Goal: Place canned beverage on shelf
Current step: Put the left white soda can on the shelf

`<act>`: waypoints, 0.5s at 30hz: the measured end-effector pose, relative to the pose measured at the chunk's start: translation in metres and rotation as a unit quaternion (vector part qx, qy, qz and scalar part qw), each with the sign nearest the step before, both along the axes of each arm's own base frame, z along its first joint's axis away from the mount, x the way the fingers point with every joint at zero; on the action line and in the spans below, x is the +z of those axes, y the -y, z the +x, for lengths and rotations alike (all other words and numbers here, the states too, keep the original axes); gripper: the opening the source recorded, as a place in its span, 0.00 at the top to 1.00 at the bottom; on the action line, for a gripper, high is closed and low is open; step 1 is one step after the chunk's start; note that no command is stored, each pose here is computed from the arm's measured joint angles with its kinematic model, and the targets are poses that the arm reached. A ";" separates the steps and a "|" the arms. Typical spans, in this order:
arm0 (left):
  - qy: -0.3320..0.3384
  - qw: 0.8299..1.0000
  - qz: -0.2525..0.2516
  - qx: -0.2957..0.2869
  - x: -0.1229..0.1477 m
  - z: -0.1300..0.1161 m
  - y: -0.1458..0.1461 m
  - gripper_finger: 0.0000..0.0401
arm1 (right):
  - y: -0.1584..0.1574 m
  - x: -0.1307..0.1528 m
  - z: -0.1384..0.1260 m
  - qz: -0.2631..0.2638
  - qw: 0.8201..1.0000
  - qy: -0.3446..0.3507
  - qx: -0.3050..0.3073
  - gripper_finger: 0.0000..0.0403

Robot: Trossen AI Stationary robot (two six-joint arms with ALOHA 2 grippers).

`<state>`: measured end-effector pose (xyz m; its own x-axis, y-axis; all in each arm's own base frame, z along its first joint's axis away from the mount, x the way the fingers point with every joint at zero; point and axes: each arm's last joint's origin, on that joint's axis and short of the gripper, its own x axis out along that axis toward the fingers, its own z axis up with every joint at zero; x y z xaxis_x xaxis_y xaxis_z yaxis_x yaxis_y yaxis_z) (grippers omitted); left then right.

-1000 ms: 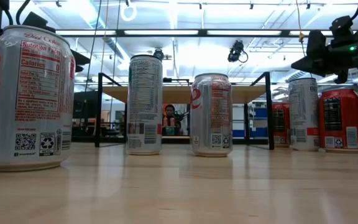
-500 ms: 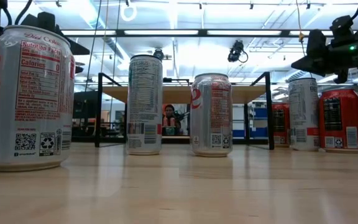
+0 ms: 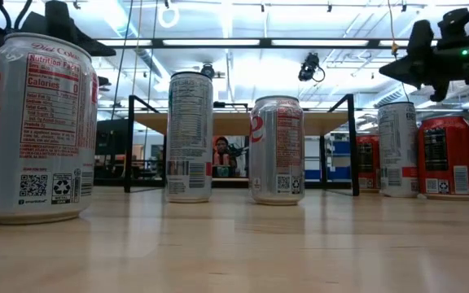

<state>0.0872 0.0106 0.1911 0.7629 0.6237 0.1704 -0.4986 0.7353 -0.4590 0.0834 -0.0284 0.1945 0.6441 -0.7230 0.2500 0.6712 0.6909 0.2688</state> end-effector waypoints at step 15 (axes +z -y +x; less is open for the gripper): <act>0.020 0.999 -0.025 -0.007 0.000 0.000 0.000 0.10 | -0.001 0.001 0.001 0.030 0.997 0.047 0.049 0.96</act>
